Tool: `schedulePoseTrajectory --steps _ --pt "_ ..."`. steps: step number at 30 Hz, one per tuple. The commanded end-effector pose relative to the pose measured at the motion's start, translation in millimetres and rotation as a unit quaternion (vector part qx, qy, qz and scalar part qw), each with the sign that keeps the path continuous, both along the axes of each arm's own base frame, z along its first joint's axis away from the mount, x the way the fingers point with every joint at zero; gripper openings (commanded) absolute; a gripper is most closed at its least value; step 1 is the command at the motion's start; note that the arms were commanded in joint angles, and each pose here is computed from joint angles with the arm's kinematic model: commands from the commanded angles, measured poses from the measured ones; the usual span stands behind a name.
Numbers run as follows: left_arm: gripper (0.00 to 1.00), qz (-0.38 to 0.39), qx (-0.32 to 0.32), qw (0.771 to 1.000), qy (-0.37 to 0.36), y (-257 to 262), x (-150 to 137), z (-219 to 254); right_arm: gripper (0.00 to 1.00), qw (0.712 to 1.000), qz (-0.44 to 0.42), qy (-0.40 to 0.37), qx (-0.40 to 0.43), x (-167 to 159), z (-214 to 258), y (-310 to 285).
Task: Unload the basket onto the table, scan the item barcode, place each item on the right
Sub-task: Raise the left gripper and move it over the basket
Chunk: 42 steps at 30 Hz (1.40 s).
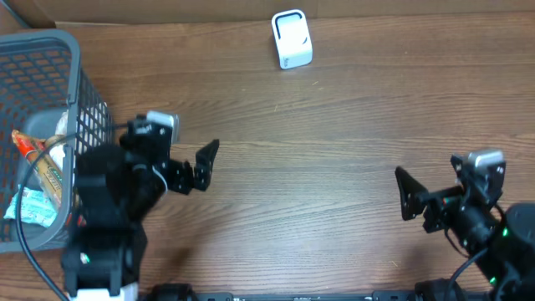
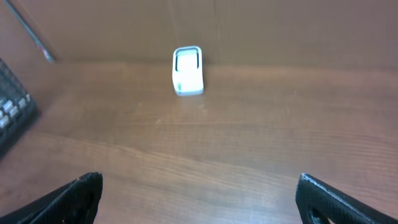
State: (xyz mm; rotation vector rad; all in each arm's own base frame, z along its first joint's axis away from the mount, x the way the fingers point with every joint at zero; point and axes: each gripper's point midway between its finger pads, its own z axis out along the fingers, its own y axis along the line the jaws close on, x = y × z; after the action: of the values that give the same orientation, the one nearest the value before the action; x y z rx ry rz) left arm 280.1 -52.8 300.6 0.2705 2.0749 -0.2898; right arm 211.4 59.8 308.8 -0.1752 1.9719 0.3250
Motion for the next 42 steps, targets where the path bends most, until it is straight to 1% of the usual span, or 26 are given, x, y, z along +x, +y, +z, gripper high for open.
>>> schedulePoseTrajectory --steps 1,3,7,12,18,22,24,28,30,33,39,42 --pt "1.0 -0.037 -0.009 0.999 0.024 -12 9 21 1.0 1.0 0.011 0.017 -0.017 7 20 2" --pt "1.0 -0.045 -0.016 0.997 0.065 -15 15 25 1.0 0.998 0.012 0.052 -0.02 11 24 2" --pt "1.0 -0.044 -0.019 0.993 0.109 -15 23 35 1.0 0.994 0.016 0.108 -0.023 16 29 4" --pt "1.0 -0.044 -0.019 0.991 0.122 -15 33 42 1.0 0.988 0.047 0.148 -0.003 24 31 18" --pt "1.0 -0.043 -0.019 0.989 0.141 -14 42 30 1.0 0.979 0.107 0.171 0.035 31 26 42" --pt "1.0 -0.041 -0.009 0.988 0.149 -12 49 22 1.0 0.975 0.123 0.179 0.045 38 23 49" --pt "1.0 -0.01 -0.008 0.988 0.155 -4 52 20 1.0 0.974 0.121 0.188 0.045 42 18 49" --pt "1.0 0.109 -0.004 0.98 0.168 30 55 21 1.0 0.969 0.12 0.211 0.045 50 7 50" --pt "0.99 0.146 0.001 0.975 0.167 45 53 25 1.0 0.966 0.119 0.224 0.046 53 1 50" --pt "0.97 0.169 0.004 0.971 0.167 59 51 28 0.97 0.962 0.118 0.24 0.046 59 -8 51" --pt "0.96 0.212 -0.004 0.962 0.17 85 44 33 0.97 0.959 0.117 0.255 0.046 65 -15 52" --pt "0.98 0.266 -0.016 0.951 0.156 113 37 49 0.97 0.959 0.117 0.254 0.046 65 -15 52"
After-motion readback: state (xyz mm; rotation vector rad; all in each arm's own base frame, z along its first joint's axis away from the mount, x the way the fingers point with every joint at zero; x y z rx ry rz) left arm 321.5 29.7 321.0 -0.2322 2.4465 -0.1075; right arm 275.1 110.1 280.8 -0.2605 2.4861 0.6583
